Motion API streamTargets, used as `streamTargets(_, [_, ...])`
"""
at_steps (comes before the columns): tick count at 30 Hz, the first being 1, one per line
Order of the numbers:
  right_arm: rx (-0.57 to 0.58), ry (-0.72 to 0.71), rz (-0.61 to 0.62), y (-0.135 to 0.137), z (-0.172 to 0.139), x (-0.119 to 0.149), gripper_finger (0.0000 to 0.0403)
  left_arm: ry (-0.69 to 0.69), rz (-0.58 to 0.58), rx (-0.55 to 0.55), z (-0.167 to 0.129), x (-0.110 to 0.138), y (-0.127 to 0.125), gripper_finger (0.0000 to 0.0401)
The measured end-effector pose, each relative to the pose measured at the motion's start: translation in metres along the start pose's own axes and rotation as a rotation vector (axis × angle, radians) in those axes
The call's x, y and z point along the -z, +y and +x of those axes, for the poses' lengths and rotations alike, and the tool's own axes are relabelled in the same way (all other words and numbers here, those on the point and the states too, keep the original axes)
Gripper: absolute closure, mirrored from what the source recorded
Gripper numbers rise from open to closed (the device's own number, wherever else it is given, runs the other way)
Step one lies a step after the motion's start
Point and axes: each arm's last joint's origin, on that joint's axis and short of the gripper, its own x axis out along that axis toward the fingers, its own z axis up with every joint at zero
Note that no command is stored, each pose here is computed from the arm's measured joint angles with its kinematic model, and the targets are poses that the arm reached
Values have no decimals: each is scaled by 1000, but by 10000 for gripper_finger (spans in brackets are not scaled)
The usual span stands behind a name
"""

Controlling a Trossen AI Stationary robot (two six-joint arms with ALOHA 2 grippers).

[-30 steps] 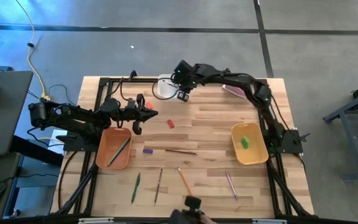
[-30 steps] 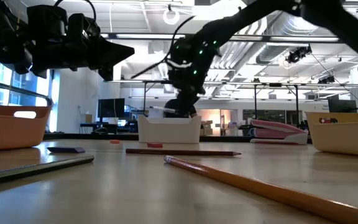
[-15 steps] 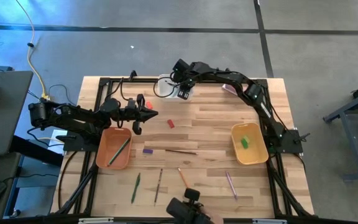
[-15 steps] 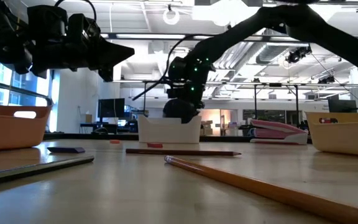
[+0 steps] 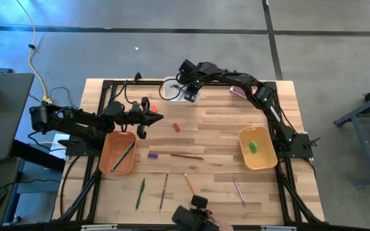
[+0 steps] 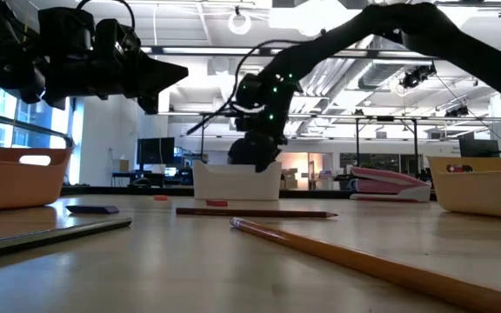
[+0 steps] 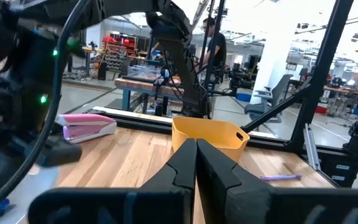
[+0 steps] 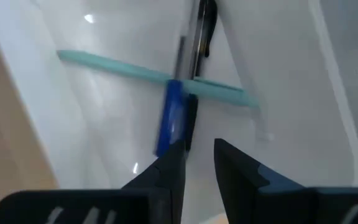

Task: Sort crayons/erasers/pens/pencils in bins
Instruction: Put the blue eraser into the yellow bin

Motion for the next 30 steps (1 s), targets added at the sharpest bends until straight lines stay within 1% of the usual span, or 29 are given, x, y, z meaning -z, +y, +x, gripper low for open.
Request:
streamTargets(4, [5, -32, -14, 3, -24, -6, 327, 1, -1, 0, 0, 0, 0, 401])
streamTargets(7, [12, -78, -53, 9, -42, -9, 344, 5, -2, 2, 0, 0, 0, 401])
streamTargets(11, [38, -204, -91, 18, -62, -12, 392, 10, -4, 1, 0, 1, 0, 401])
streamTargets(12, [45, -239, -99, 21, -65, -11, 397, 14, -5, 1, 0, 1, 0, 401])
streamTargets(15, [66, -351, -95, 28, -72, -2, 392, 14, -5, 1, 0, 1, 0, 401])
streamTargets(18, [73, -464, -74, 38, -75, 18, 398, 15, -10, 1, 0, 1, 0, 401])
streamTargets(21, [64, -586, -31, 48, -80, 46, 400, 16, -12, 7, 0, 2, -1, 401])
streamTargets(23, [47, -683, 2, 55, -89, 64, 400, 17, -12, 8, 1, 2, -1, 401])
streamTargets(26, [25, -814, 19, 71, -105, 91, 402, 18, -14, 8, 1, 2, -1, 401])
streamTargets(30, [-17, -915, 23, 91, -122, 125, 402, 20, -15, 8, 1, 2, -1, 401])
